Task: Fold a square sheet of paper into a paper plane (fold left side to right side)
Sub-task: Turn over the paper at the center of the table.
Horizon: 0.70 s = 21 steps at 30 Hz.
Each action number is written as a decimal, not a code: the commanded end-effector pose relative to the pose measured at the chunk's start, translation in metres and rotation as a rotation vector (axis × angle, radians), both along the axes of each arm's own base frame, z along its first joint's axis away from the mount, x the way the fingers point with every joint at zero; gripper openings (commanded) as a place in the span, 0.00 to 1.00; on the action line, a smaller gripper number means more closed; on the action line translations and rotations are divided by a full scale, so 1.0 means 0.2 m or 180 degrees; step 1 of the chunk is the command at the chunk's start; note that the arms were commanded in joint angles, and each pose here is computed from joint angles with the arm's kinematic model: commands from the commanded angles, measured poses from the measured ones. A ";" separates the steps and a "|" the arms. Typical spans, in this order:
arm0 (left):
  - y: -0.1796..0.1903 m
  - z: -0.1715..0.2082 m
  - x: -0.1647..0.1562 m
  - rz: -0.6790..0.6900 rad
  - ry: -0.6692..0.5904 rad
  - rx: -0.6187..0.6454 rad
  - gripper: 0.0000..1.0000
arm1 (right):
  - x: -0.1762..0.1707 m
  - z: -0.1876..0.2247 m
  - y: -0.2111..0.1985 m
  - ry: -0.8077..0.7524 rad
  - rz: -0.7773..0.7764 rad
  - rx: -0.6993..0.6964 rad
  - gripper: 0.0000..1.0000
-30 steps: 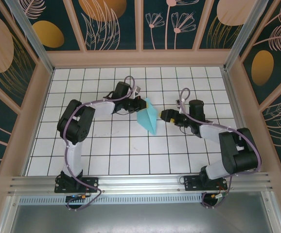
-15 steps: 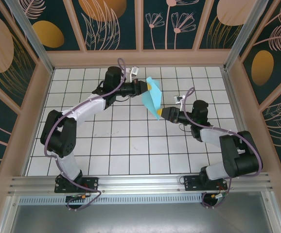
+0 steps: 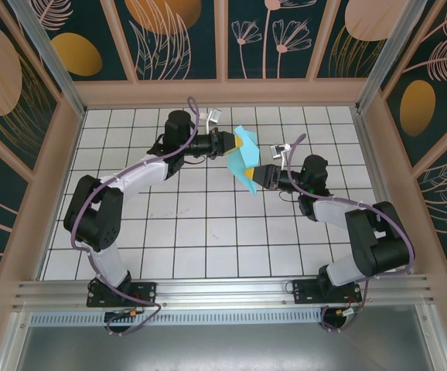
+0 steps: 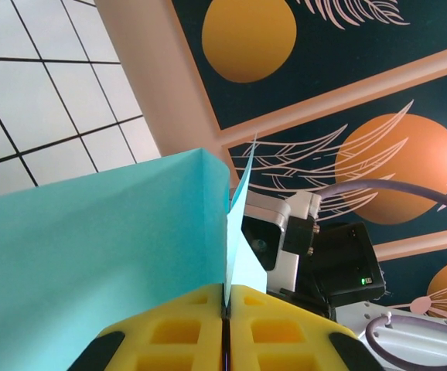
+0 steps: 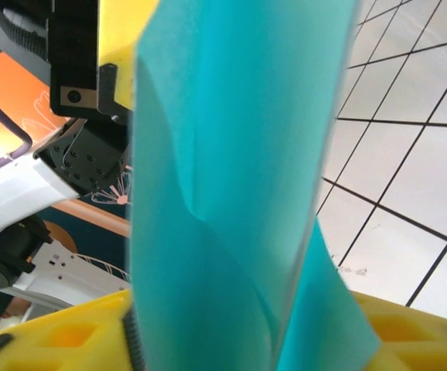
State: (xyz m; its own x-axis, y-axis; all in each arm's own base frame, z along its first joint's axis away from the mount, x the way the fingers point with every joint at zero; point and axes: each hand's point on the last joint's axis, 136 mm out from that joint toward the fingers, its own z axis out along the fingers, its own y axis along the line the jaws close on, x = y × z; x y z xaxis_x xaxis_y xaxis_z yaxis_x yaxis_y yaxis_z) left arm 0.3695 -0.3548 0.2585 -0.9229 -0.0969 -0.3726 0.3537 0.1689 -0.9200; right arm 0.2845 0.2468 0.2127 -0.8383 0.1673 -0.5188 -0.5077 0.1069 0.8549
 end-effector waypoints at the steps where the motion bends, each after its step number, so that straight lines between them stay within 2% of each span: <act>1: 0.00 0.10 -0.04 -0.0094 -0.0160 -0.0128 0.11 | -0.01 0.08 0.01 -0.0241 0.0031 0.0025 0.48; 5: 0.00 0.08 -0.04 -0.0071 -0.0175 -0.0046 0.22 | -0.01 0.07 0.00 -0.0239 -0.0017 -0.0036 0.34; 9: 0.07 0.06 0.00 0.0126 -0.0326 0.0228 0.40 | 0.01 0.02 -0.01 -0.0189 -0.0109 -0.0222 0.29; 14: 0.36 0.04 0.07 0.0718 -0.0466 0.0722 0.50 | 0.06 -0.06 -0.05 -0.0135 -0.0361 -0.0709 0.24; 18: 0.60 0.02 0.09 0.1281 -0.0713 0.1411 0.60 | 0.12 -0.16 -0.09 -0.0210 -0.0723 -0.1670 0.21; 21: 0.77 0.05 0.07 0.1727 -0.0899 0.1844 0.64 | 0.14 -0.18 -0.11 -0.0460 -0.1039 -0.2668 0.21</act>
